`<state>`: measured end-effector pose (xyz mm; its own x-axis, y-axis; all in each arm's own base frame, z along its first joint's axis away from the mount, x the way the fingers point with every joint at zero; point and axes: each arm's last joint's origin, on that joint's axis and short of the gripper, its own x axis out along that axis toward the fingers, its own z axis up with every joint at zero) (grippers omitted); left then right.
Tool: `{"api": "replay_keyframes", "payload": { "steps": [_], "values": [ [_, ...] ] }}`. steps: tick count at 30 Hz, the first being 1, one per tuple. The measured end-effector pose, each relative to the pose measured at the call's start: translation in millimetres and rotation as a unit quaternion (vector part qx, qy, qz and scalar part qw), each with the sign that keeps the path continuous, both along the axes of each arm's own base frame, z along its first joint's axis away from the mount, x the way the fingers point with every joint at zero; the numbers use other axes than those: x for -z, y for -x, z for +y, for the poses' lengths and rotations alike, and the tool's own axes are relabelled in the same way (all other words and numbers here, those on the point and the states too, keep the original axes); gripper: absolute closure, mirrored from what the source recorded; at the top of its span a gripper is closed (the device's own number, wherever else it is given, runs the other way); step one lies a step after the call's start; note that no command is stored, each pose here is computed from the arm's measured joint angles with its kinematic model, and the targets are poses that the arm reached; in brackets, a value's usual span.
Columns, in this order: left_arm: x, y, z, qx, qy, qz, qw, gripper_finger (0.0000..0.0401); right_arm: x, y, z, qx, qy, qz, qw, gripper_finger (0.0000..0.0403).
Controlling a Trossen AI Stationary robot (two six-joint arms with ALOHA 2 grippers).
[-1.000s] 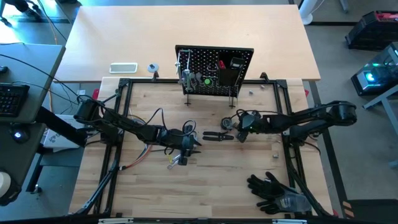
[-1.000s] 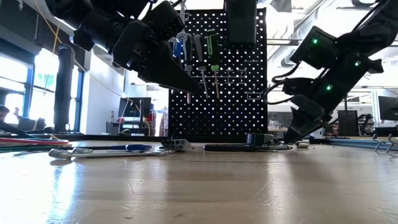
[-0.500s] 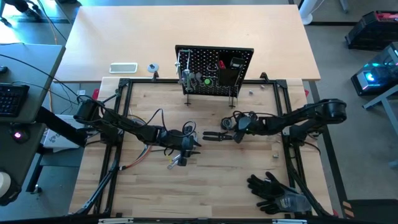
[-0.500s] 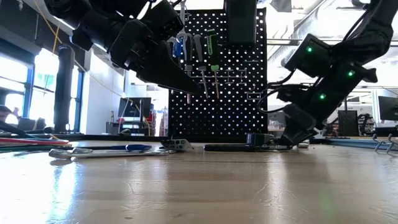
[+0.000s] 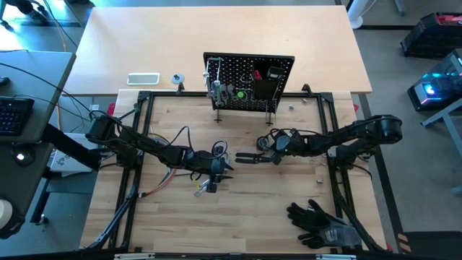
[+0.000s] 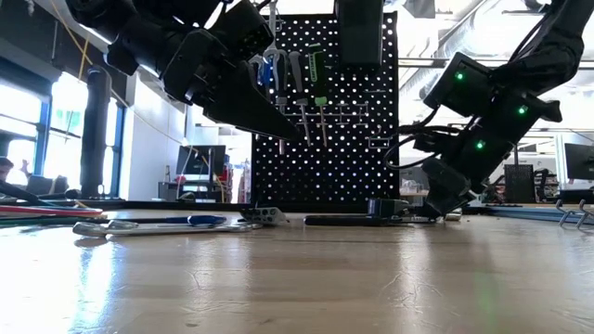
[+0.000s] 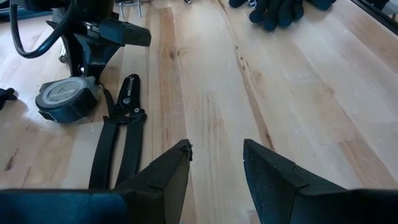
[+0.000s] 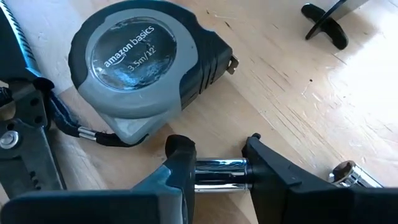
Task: Hang tools onto peg board
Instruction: Put the socket into the black bin on the peg board
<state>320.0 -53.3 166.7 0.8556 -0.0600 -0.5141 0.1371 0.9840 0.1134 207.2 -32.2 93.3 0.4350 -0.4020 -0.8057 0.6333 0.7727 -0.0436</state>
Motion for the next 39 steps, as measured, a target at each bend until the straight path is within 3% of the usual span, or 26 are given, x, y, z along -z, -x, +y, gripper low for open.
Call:
{"api": "replay_keyframes", "payload": {
  "steps": [9,14,18,22,27,32,39],
  "values": [
    [0,0,0,0.000,0.000,0.001,1.000,0.0259,-17,4,2,-0.015,-0.023,-0.040,0.999,0.0305],
    [0,0,0,0.000,0.000,0.001,1.000,0.0259,-40,5,4,-0.032,-0.036,-0.108,0.993,0.0306],
    [0,0,0,0.000,0.000,0.001,1.000,0.0259,-66,4,10,-0.072,-0.043,-0.196,0.977,0.0306],
    [0,0,0,0.000,0.000,0.000,1.000,0.0259,-97,7,19,-0.138,-0.035,-0.284,0.948,0.0306],
    [0,0,1,-0.001,-0.001,-0.001,1.000,0.0259,-150,7,28,-0.208,0.015,-0.357,0.910,0.0306],
    [0,-1,1,0.000,-0.004,-0.003,1.000,0.0259,-212,4,31,-0.257,0.094,-0.386,0.881,0.0306],
    [0,-1,1,-0.002,-0.001,-0.003,1.000,0.0259,-311,17,28,-0.272,0.234,-0.410,0.839,0.0306]
  ]
}}
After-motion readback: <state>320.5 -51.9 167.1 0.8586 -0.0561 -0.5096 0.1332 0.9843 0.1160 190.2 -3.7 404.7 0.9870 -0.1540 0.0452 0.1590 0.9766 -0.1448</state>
